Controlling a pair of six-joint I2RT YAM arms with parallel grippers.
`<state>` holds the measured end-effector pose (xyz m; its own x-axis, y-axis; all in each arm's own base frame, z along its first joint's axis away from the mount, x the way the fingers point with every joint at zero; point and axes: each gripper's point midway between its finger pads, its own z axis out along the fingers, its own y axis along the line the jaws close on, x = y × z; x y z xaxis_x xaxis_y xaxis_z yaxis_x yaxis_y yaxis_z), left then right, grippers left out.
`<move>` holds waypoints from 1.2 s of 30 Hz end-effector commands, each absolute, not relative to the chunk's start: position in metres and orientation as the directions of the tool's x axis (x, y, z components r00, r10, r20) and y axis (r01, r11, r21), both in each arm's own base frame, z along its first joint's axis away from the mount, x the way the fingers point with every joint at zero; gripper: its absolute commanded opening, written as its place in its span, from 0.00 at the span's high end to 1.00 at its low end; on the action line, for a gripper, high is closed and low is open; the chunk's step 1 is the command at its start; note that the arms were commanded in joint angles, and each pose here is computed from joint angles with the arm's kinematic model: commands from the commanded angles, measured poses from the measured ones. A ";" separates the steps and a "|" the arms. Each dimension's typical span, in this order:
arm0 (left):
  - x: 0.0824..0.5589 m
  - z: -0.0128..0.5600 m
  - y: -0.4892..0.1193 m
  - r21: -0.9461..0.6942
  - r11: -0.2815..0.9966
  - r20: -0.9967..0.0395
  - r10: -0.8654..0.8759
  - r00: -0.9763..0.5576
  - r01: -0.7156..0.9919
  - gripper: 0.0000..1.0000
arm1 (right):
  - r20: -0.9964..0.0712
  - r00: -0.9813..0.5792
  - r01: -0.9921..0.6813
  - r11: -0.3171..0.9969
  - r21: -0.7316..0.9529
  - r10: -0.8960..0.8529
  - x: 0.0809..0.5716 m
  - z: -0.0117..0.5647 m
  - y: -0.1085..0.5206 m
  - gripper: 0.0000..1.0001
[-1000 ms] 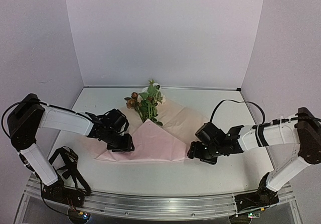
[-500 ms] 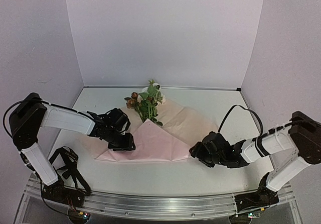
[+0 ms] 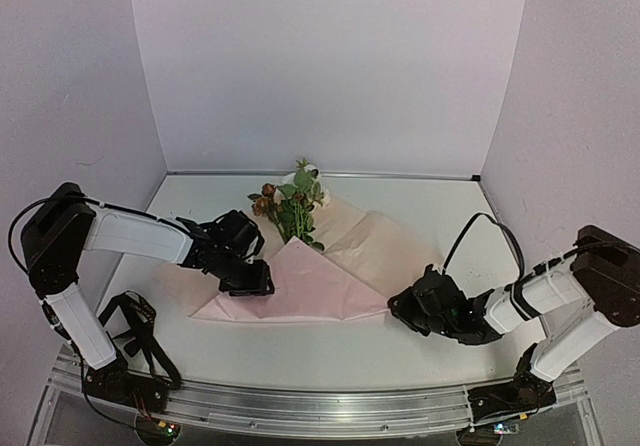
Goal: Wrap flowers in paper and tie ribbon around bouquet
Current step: Pick up the one-fourth-folded wrapping paper from the center of the board, then press the fold line of the 1/4-folded wrapping paper.
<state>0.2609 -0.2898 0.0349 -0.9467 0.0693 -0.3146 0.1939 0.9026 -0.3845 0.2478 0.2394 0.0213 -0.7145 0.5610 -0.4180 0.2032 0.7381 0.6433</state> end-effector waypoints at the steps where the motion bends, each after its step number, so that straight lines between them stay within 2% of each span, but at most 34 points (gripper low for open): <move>1: 0.264 0.066 -0.311 -0.438 0.857 -0.363 0.107 -0.925 0.271 0.54 | -0.460 -0.679 0.190 0.742 0.642 0.572 0.251 0.022 0.234 0.83; 8: 0.223 0.104 -0.321 -0.475 0.801 -0.384 0.184 -0.905 0.364 0.49 | -0.499 -0.646 0.192 0.756 0.626 0.577 0.253 0.021 0.227 0.92; 12: 0.192 0.101 -0.320 -0.494 0.774 -0.354 0.237 -0.905 0.396 0.49 | -0.514 -0.633 0.198 0.763 0.615 0.578 0.253 0.019 0.223 0.96; 15: 0.175 0.088 -0.326 -0.498 0.759 -0.329 0.282 -0.901 0.420 0.54 | -0.524 -0.624 0.209 0.770 0.603 0.580 0.252 0.016 0.219 0.98; 19: 0.173 0.074 -0.339 -0.501 0.747 -0.331 0.301 -0.894 0.437 0.59 | -0.527 -0.617 0.218 0.771 0.598 0.584 0.251 0.013 0.216 0.99; 26: 0.189 0.058 -0.343 -0.450 0.782 -0.360 0.283 -0.889 0.431 0.60 | -0.533 -0.616 0.215 0.774 0.595 0.581 0.249 0.014 0.213 1.00; 36: 0.193 0.016 -0.313 -0.361 0.868 -0.301 0.237 -0.923 0.341 0.64 | -0.532 -0.619 0.219 0.778 0.589 0.577 0.248 0.011 0.211 1.00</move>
